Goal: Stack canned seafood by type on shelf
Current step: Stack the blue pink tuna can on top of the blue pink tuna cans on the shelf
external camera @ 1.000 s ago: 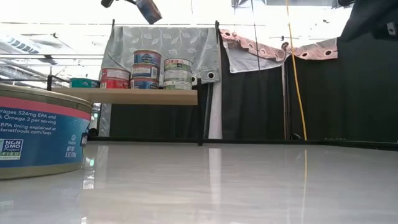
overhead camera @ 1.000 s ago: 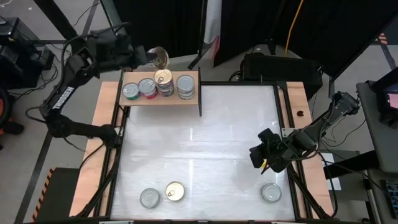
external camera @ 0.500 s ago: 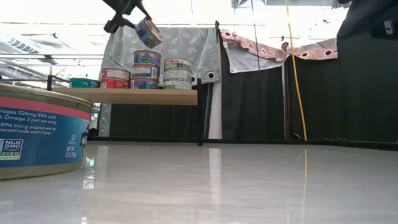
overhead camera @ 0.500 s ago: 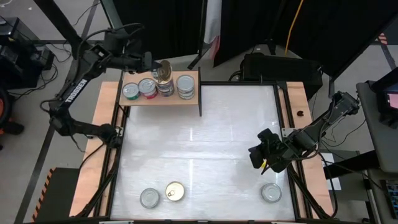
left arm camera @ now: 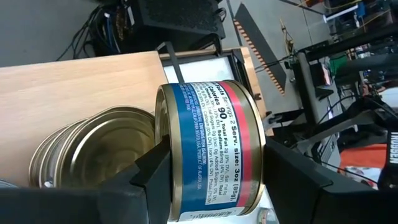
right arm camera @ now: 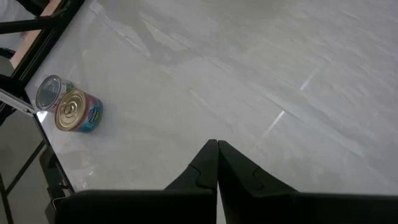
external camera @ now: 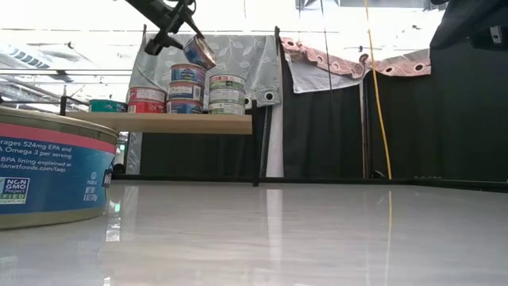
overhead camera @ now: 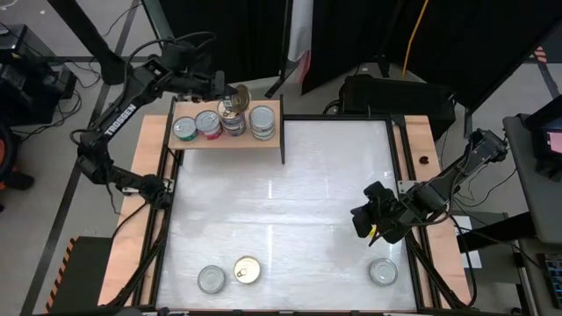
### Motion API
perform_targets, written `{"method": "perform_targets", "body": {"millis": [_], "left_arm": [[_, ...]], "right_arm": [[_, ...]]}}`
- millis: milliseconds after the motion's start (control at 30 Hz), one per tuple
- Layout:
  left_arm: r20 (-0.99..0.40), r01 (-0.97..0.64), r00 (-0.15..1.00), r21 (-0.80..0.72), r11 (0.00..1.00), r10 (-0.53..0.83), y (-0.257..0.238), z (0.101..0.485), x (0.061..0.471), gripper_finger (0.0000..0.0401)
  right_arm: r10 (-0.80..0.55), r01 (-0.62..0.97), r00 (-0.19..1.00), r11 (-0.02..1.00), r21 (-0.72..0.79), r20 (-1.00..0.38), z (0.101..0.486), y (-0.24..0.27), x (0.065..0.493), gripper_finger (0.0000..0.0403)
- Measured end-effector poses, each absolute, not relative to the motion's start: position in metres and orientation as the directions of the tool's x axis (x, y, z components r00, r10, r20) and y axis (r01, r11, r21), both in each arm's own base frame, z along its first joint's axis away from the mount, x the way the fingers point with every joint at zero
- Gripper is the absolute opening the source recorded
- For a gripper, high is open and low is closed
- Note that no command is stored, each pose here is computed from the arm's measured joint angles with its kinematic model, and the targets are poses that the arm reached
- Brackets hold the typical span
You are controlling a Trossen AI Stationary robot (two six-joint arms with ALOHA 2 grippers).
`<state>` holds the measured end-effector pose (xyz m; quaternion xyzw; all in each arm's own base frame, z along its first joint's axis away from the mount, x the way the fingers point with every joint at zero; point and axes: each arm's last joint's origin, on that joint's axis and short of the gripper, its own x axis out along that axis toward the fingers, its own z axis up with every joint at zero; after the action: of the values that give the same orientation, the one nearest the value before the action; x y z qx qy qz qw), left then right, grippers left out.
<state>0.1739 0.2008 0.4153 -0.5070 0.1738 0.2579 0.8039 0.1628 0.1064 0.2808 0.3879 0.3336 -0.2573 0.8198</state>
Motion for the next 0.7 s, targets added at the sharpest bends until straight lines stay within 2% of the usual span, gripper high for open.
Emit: {"method": "perform_targets", "body": {"millis": [333, 700], "left_arm": [[-0.55, -0.605, 0.796, -0.73, 0.318, 0.253, 0.207, 0.415, 0.162, 0.0209], [-0.537, -0.565, 0.824, -0.746, 0.352, 0.184, 0.199, 0.417, 0.157, 0.021]], "right_arm": [[-0.164, 0.681, 0.644, 0.568, 0.462, -0.747, 0.281, 0.106, 0.163, 0.0], [-0.169, 0.684, 0.638, 0.571, 0.453, -0.751, 0.28, 0.106, 0.162, 0.0]]}}
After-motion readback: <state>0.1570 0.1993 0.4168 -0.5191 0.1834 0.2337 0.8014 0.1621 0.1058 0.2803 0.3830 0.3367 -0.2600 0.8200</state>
